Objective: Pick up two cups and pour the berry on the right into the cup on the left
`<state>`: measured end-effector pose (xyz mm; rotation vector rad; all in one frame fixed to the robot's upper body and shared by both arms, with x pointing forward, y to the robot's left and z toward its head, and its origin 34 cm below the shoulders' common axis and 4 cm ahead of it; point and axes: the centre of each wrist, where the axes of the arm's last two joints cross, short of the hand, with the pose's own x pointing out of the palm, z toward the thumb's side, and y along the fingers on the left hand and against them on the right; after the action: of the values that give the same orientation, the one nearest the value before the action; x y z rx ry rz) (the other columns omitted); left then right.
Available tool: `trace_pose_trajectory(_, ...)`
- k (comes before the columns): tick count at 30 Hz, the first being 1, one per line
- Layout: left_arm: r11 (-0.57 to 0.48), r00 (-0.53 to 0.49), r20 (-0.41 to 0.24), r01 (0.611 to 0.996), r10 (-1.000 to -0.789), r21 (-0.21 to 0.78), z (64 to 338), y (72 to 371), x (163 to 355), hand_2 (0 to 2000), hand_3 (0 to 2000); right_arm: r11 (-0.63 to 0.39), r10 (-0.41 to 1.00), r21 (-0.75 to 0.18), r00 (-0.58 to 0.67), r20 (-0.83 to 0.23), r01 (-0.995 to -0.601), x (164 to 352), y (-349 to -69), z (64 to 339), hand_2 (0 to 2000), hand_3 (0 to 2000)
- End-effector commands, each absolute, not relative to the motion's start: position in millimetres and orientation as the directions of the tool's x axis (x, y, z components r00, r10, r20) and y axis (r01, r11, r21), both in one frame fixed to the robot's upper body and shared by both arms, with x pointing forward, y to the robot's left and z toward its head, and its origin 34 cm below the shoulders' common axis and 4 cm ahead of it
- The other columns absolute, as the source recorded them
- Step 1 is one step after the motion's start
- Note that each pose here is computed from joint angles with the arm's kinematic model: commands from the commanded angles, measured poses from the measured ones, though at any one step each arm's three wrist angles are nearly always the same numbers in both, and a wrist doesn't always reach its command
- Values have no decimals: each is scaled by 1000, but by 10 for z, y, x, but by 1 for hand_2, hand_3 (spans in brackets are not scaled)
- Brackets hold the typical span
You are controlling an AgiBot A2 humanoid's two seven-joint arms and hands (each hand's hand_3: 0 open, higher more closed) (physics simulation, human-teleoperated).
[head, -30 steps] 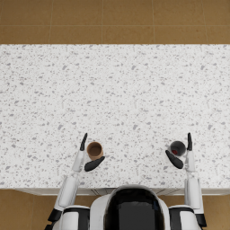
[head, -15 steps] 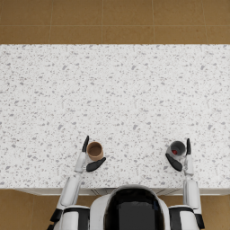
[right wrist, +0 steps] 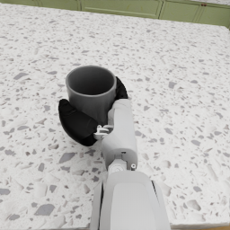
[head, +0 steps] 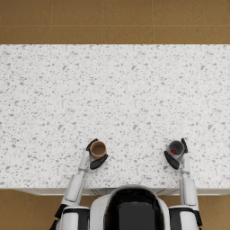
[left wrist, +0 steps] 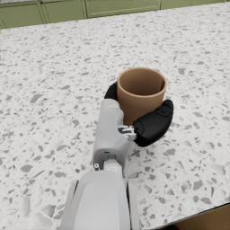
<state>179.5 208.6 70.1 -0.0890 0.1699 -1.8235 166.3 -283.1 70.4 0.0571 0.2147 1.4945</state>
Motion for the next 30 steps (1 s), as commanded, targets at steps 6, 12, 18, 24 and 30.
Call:
trace_pose_trajectory(6,-364,-364,-1,931,-931,10,1147,1785,1749,2000,1280,-81,993,-32,-78,-88,-996,1663,-2546,1250,2000,1280)
trace_pose_trajectory(12,-424,-428,13,900,-904,98,1318,1519,1801,2000,1280,-229,972,-176,-216,-90,-957,1779,-2181,1572,2000,1280)
trace_pose_trajectory(18,-464,-446,-140,873,-884,148,1423,1345,1774,2000,1280,-256,955,-358,-177,-239,-898,2002,-1974,1993,2000,1280)
trace_pose_trajectory(24,-466,-439,-172,869,-882,168,1460,1283,1775,2000,1280,-279,939,-483,-132,-316,-830,2179,-1631,2300,2000,1280)
trace_pose_trajectory(30,-453,-428,-160,873,-889,180,1471,1240,1847,2000,1280,-280,897,-525,-25,-441,-804,2235,-1552,2442,2000,1280)
